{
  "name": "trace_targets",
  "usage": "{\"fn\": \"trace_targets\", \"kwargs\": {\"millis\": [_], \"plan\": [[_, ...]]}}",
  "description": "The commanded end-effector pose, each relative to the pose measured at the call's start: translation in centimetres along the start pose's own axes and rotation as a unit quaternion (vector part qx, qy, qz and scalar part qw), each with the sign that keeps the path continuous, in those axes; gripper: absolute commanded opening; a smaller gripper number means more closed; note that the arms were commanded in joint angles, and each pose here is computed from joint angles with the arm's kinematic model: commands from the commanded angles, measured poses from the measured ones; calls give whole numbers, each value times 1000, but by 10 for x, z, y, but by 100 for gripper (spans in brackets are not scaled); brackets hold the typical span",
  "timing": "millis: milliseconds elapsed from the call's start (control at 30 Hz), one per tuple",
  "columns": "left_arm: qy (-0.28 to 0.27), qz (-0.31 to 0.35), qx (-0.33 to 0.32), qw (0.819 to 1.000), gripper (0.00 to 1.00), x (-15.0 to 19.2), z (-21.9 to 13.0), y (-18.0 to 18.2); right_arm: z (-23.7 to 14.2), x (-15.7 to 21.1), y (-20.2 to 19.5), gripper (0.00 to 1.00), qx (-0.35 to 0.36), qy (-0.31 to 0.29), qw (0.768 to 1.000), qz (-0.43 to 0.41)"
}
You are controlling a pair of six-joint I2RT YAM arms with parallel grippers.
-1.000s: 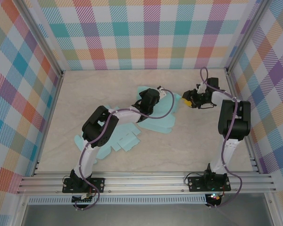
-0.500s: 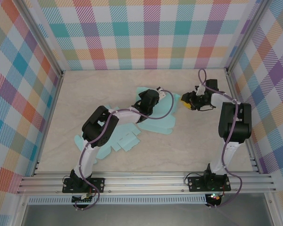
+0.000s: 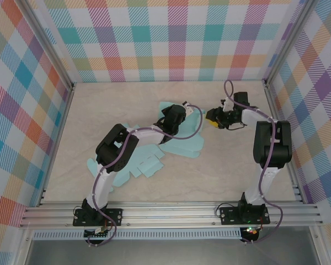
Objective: Fold the paper box
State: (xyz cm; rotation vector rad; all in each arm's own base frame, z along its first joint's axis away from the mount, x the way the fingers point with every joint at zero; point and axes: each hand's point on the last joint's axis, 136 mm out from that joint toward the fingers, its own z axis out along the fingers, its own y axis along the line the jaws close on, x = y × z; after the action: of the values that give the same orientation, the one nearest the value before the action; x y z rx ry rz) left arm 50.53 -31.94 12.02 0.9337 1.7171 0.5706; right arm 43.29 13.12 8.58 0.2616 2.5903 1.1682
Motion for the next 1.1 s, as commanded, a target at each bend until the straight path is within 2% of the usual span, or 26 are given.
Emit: {"fn": "trace_targets", "kwargs": {"millis": [0, 767, 1067], "plan": [[-4, -24, -6, 1000, 0, -1, 0, 7, -1, -2, 18, 47, -8, -5, 999, -36], [0, -31, -9, 999, 0, -1, -1, 10, -7, 18, 25, 48, -18, -5, 998, -60], [-6, -30, 2, 1000, 0, -3, -3, 7, 6, 0, 17, 48, -6, -25, 998, -62]]}}
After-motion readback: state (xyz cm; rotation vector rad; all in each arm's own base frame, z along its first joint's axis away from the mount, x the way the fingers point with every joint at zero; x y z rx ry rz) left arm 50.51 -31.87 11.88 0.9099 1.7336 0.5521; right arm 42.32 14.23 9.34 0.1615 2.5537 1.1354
